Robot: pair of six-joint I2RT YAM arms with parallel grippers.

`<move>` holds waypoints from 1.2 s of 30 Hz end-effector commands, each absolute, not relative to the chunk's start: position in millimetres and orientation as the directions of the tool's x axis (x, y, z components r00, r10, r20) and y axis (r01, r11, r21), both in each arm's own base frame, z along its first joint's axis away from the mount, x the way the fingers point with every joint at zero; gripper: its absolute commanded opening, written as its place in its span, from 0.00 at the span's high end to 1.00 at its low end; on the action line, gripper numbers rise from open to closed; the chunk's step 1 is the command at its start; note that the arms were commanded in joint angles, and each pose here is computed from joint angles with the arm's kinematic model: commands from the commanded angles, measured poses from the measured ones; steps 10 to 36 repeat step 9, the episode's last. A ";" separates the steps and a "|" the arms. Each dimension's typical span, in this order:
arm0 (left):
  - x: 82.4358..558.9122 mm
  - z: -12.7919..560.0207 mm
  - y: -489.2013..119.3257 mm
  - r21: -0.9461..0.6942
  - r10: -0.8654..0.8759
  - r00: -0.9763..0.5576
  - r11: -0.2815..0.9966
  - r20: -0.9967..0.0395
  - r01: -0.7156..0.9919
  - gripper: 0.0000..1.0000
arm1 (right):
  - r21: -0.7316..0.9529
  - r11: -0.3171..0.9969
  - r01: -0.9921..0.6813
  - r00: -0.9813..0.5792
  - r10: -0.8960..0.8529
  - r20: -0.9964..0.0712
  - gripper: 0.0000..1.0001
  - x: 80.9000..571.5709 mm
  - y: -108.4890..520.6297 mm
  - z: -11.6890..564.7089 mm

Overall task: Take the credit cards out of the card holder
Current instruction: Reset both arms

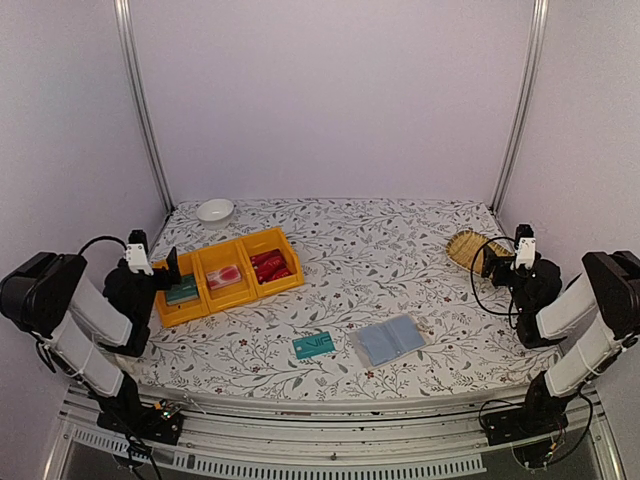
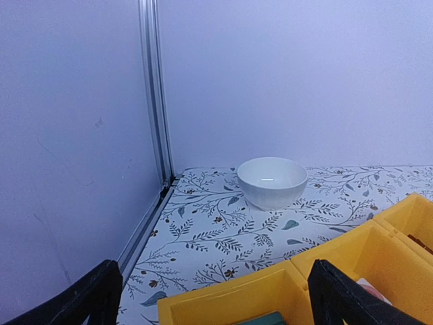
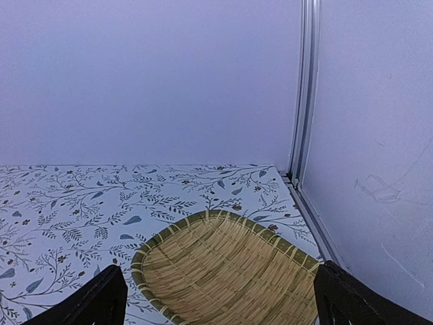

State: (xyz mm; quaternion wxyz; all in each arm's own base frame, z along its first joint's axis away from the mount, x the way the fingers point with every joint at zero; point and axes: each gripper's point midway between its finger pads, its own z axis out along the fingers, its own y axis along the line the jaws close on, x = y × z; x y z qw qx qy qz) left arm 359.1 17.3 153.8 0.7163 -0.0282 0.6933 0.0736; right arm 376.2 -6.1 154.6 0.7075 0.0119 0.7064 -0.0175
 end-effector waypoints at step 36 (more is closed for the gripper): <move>363.7 163.9 27.8 0.032 0.043 0.054 0.982 -0.998 -0.188 0.02 | 0.011 0.997 0.076 0.011 0.011 -1.000 0.01 377.6 -13.1 159.2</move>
